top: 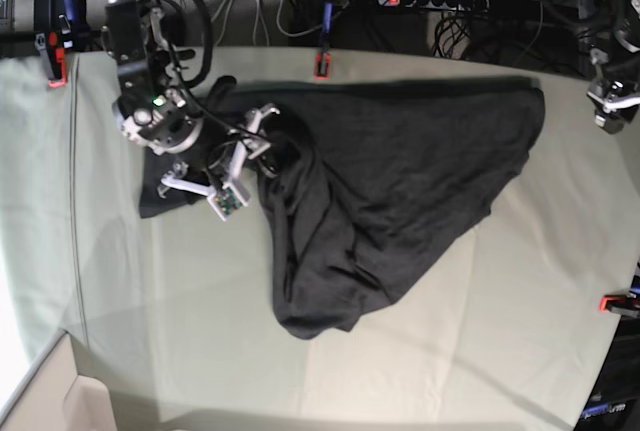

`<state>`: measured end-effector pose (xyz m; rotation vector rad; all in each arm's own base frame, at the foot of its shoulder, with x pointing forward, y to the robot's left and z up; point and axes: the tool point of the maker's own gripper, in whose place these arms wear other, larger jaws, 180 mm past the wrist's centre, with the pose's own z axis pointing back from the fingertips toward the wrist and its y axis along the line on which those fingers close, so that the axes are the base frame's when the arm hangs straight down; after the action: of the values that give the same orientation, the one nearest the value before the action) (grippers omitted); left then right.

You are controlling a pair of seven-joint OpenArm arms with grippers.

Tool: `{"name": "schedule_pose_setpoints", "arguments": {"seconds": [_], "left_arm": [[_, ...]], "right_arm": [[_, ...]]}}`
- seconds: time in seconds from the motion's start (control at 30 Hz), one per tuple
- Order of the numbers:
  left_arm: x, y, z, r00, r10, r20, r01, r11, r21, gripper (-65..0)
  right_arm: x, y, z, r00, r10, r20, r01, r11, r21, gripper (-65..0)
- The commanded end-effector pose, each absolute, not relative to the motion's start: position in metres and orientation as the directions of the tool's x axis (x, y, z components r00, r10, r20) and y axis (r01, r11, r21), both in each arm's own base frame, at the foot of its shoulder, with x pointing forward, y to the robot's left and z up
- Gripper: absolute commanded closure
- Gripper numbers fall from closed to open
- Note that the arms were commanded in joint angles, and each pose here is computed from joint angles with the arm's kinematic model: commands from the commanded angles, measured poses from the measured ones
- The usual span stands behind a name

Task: Layout the t-shirt on the table in an organized manner, then fold the t-shirt properly
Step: 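Regrasp the shirt fabric near the right gripper's side and lift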

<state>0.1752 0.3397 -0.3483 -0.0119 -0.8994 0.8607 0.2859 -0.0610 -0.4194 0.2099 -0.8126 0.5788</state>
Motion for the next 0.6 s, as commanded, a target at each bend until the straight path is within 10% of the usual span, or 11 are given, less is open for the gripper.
{"name": "schedule_pose_setpoints", "arguments": {"seconds": [0.0, 0.57], "left_arm": [[0.179, 0.345, -0.338, 0.305, 0.637, 0.708, -0.638, 0.688, -0.344, -29.4], [0.179, 0.345, -0.337, 0.303, 0.637, 0.709, -0.639, 0.688, -0.345, -29.4]], "right_arm": [[0.293, -0.057, -0.411, 0.52, 0.385, 0.762, -0.563, 0.826, -0.033, -38.7], [0.269, -0.01, -0.429, 0.504, 0.452, 0.736, -0.677, 0.736, 0.012, -33.0]]}}
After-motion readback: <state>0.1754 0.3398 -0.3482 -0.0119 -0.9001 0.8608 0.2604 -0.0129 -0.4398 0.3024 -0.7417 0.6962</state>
